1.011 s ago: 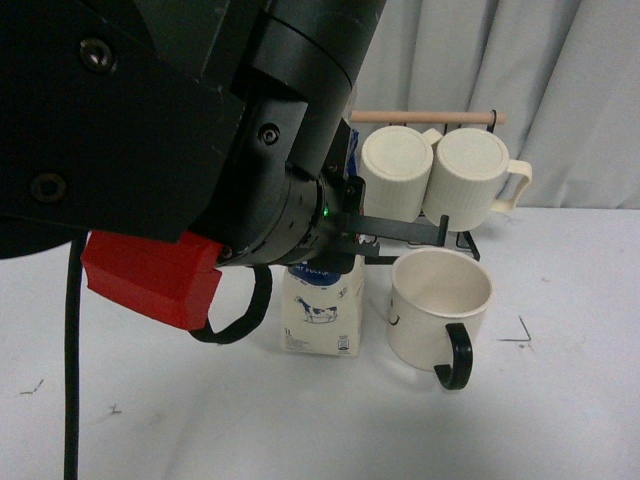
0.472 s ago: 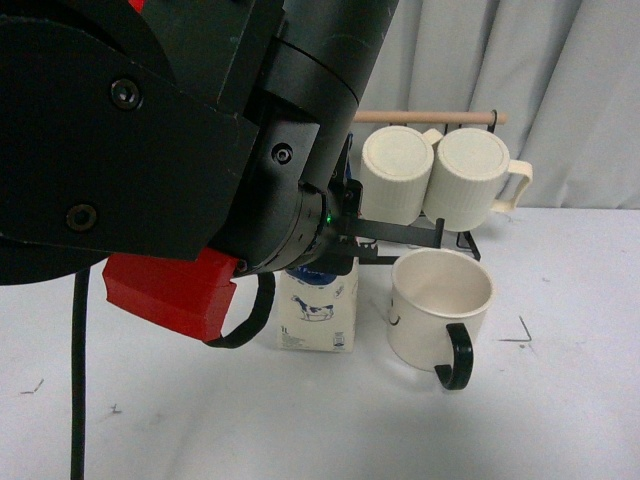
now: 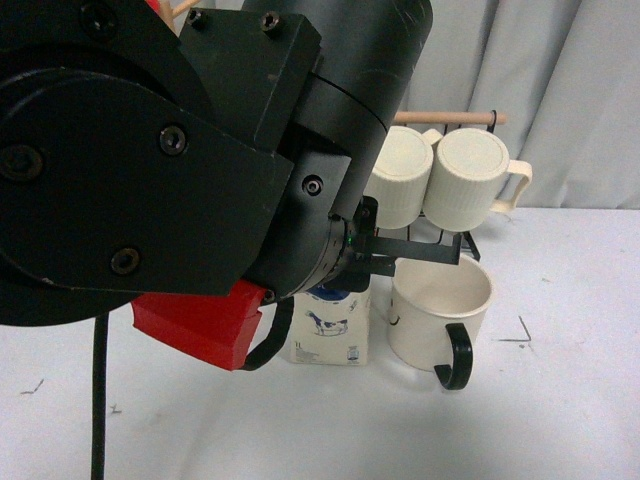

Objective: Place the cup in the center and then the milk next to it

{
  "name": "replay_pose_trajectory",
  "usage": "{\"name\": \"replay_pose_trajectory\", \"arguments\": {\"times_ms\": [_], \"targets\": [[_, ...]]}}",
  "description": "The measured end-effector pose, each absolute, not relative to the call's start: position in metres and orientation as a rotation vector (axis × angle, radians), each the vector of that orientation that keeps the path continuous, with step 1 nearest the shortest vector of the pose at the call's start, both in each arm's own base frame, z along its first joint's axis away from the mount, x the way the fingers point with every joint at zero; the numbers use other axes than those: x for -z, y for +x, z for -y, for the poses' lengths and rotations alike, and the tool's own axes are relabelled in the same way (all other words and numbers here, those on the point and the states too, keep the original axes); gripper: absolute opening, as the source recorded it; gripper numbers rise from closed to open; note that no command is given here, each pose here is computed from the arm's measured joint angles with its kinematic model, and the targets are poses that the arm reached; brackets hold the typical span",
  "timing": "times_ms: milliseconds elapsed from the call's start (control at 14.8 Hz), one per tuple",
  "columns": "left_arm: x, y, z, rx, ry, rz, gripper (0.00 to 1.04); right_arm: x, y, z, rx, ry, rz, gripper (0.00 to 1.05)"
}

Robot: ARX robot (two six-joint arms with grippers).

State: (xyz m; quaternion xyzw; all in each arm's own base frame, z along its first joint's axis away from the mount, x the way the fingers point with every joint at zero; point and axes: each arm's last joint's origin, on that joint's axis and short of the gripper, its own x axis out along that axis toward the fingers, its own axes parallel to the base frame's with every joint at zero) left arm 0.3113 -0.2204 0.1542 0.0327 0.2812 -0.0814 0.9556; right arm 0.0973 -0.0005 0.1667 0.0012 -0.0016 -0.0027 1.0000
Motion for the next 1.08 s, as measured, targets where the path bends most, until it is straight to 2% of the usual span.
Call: {"name": "replay_pose_trajectory", "arguments": {"times_ms": [202, 337, 607, 876, 1079], "targets": [[-0.153, 0.311, 0.221, 0.157, 0.056, -0.576, 0.02, -0.167, 0.097, 0.001, 0.005, 0.002, 0.003, 0.98], [-0.153, 0.312, 0.221, 0.149, 0.033, -0.576, 0.19, -0.167, 0.097, 0.001, 0.005, 0.002, 0.004, 0.98], [-0.160, 0.311, 0.221, 0.158, -0.022, -0.565, 0.59, -0.167, 0.097, 0.001, 0.005, 0.002, 0.003, 0.98], [-0.199, 0.286, 0.208, 0.211, -0.111, -0.456, 1.00, -0.167, 0.097, 0.001, 0.005, 0.002, 0.003, 0.98], [-0.212, 0.263, 0.180, 0.219, -0.106, -0.427, 0.98, -0.167, 0.097, 0.001, 0.005, 0.002, 0.003, 0.98]]}}
